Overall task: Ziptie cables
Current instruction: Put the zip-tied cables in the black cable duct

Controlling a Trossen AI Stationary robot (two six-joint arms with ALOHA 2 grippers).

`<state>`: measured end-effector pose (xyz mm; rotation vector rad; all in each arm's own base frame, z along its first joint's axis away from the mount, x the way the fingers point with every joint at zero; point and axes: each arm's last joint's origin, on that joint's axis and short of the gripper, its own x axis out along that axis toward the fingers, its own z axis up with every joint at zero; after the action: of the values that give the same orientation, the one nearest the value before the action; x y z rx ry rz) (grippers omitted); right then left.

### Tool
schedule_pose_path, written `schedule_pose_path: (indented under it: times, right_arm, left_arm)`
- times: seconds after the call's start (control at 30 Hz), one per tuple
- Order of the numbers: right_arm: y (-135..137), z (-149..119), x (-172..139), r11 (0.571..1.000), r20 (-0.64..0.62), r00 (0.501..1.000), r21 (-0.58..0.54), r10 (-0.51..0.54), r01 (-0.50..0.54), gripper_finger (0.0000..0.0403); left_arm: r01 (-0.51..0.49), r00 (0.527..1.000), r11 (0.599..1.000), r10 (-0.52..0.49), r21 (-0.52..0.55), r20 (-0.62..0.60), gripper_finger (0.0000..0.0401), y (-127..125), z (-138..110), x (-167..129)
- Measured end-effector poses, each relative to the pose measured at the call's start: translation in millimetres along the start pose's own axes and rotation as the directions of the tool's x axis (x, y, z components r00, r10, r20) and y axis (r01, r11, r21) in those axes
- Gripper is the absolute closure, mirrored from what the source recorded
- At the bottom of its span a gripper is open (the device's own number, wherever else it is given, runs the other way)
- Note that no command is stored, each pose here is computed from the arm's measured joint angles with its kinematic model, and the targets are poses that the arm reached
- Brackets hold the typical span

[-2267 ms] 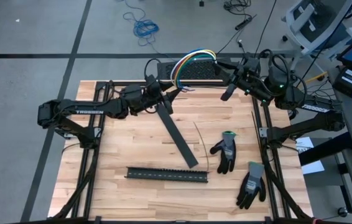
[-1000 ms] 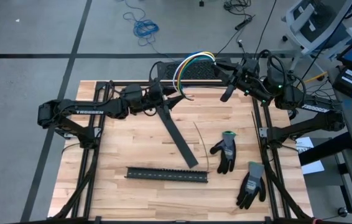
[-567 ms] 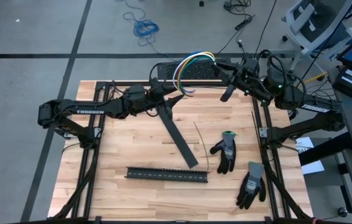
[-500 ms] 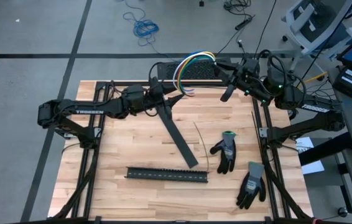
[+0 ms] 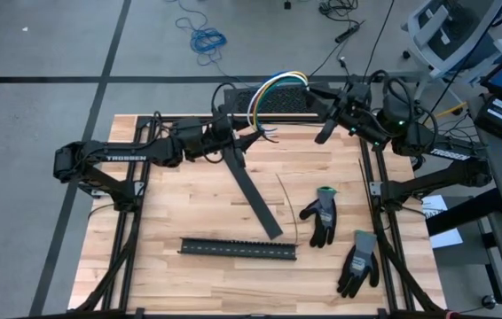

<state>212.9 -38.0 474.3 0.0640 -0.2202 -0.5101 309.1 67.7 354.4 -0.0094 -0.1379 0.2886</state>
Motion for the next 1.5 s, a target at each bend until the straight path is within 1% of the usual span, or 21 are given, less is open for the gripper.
schedule_pose_path:
  times: [0.17, 0.27, 0.53, 0.73, 0.97, 1.27, 1.33, 1.43, 1.5]
  right_arm:
    - [0.0, 0.2, 0.0, 1.000, 0.002, 1.000, -0.003, 0.000, 0.000, 0.0403]
    - [0.0, 0.4, -0.1, 1.000, 0.003, 1.000, -0.002, 0.001, -0.001, 0.0403]
    - [0.0, 1.3, -0.1, 1.000, 0.012, 1.000, 0.001, 0.001, -0.001, 0.0403]
    - [0.1, 2.2, 0.0, 1.000, 0.022, 1.000, 0.005, 0.001, -0.001, 0.0403]
    - [0.1, 2.4, 0.0, 1.000, 0.023, 1.000, -0.006, 0.002, -0.001, 0.0403]
    - [-0.9, 4.7, -2.7, 1.000, 0.031, 1.000, -0.009, 0.002, -0.001, 0.0403]
    - [-1.1, 5.3, -3.3, 1.000, 0.033, 0.999, -0.010, 0.002, -0.001, 0.0403]
    - [-1.3, 5.7, -3.8, 1.000, 0.034, 0.999, -0.009, 0.002, -0.001, 0.0403]
    - [-1.3, 5.7, -3.8, 1.000, 0.034, 0.999, -0.009, 0.002, -0.001, 0.0403]
  left_arm:
    - [0.000, 1.000, 1.000, 0.000, 0.003, -0.025, 0.0216, -0.5, -5.4, 2.8]
    - [-0.010, 1.000, 1.000, 0.010, 0.000, 0.007, 0.0216, 0.3, -6.0, 6.1]
    - [-0.019, 0.999, 1.000, 0.019, -0.003, 0.025, 0.0216, 0.1, -14.8, 14.7]
    - [-0.025, 1.000, 1.000, 0.025, 0.000, 0.000, 0.0216, 0.0, -24.4, 20.1]
    - [-0.066, 0.998, 0.998, 0.066, 0.006, 0.009, 0.0216, 1.3, -24.2, 20.4]
    - [-0.075, 0.997, 0.997, 0.075, 0.011, -0.006, 0.0216, 1.4, -27.3, 21.6]
    - [-0.084, 0.996, 0.996, 0.084, 0.033, -0.004, 0.0216, 1.6, -27.0, 21.5]
    - [-0.097, 0.995, 0.992, 0.098, 0.079, -0.004, 0.0225, 2.0, -27.0, 21.5]
    - [-0.106, 0.994, 0.991, 0.106, 0.081, -0.004, 0.0242, 2.3, -27.0, 21.4]
